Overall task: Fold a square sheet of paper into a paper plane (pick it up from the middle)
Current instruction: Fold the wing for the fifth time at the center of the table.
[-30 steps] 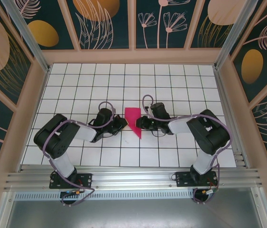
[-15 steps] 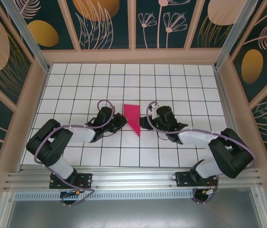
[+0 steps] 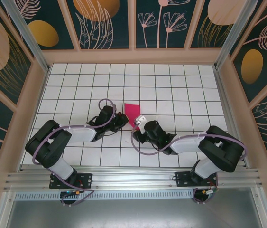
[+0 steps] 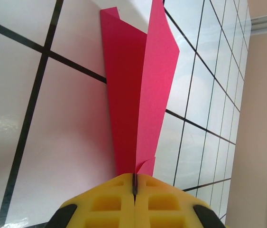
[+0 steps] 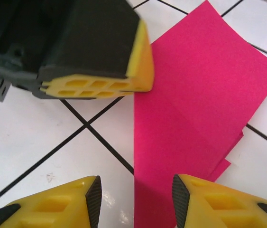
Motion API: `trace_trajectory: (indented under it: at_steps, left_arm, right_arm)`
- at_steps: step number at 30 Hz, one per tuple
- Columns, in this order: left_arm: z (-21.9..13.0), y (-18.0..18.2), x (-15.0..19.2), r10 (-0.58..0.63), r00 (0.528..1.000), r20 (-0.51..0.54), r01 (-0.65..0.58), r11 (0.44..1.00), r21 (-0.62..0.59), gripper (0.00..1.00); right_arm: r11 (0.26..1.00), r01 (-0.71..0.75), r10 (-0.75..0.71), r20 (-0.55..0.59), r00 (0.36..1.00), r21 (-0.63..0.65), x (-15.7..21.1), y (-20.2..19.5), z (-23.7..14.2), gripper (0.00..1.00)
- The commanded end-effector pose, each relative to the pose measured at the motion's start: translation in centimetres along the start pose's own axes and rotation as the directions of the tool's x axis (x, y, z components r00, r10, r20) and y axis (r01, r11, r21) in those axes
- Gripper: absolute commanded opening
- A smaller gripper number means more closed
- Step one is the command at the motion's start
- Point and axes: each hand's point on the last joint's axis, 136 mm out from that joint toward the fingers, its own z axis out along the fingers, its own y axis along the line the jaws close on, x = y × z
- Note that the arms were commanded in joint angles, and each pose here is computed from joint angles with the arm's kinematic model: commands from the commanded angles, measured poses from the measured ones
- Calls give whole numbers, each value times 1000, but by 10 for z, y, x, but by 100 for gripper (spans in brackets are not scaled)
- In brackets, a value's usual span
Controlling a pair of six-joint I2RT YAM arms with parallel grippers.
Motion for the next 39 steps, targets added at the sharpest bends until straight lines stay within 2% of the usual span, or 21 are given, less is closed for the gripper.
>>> trace_trajectory:
  at_steps: [1,5,11,16,22,28,32,39]
  left_arm:
    - [0,-8,-2,-3,1000,6,3,1000,0,0]
    - [1,-9,-2,-6,1000,4,6,1000,0,0]
    - [1,-8,-1,-14,1000,-1,14,1000,-2,0]
    - [1,-7,-1,-20,1000,-2,20,1000,-4,1]
    - [0,-7,-2,-19,1000,3,19,1000,-8,4]
    - [-2,-7,-7,-9,1000,24,9,1000,-19,20]
    - [-6,-4,-12,-9,999,40,10,1000,-28,34]
    - [-11,-1,-12,4,999,32,-3,1000,-28,43]
  right_arm:
    - [991,101,-107,60,992,92,-14,-6,8,46]
    - [980,140,-150,59,987,143,-13,-7,22,45]
    - [973,114,-141,124,982,200,-26,-15,28,43]
    - [968,126,-154,116,981,219,-24,-17,36,36]
    - [965,138,-165,109,980,223,-19,-18,37,21]
    - [978,128,-149,125,981,163,-16,-12,31,5]
    - [987,126,-139,144,980,95,-14,-6,25,4]
    - [993,120,-120,183,976,13,-18,3,17,3]
